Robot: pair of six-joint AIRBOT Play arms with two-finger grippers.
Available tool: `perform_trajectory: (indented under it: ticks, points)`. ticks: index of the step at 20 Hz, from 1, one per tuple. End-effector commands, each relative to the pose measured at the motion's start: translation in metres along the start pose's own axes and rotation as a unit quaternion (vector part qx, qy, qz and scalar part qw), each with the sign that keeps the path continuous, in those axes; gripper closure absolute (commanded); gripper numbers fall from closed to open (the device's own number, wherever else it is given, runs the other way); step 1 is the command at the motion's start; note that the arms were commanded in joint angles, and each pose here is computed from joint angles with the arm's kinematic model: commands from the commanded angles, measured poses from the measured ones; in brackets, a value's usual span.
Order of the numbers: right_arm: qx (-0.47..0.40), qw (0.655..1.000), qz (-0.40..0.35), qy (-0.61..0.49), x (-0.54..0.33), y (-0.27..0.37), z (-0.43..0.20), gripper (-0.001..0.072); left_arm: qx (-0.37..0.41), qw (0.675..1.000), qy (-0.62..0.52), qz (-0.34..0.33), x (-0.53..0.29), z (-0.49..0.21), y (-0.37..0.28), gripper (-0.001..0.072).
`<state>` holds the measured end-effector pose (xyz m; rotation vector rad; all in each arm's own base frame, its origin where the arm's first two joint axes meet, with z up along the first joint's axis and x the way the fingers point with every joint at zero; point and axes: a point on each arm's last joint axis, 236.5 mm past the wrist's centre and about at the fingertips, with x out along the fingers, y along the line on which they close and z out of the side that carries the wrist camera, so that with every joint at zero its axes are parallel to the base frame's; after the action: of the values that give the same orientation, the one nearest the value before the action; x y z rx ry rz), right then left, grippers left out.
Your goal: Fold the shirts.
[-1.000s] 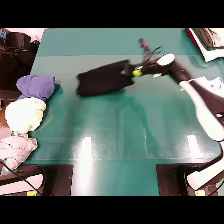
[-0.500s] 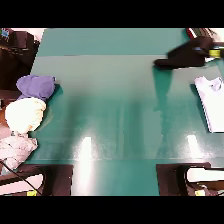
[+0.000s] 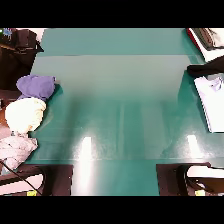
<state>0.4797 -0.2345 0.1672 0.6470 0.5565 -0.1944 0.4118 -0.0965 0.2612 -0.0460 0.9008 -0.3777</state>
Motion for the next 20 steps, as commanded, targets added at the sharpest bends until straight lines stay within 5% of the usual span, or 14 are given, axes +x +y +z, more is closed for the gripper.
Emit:
perform_trajectory:
  ticks: [1,8,20]
  points:
    - [0.005,1.0,-0.008,-0.022,-0.017,-0.006,0.013,0.0697,-0.001,1.0,0.001,-0.006,0.0,0.0,-0.003,0.0685]
    - [-0.028,0.998,-0.012,-0.059,-0.058,0.019,0.03,0.0697,0.003,1.0,0.001,-0.006,0.0,0.0,-0.003,0.0685]
    - [-0.04,0.946,-0.292,0.136,-0.129,-0.094,-0.057,0.0695,0.017,1.0,0.001,-0.006,0.0,-0.001,-0.003,0.0685]
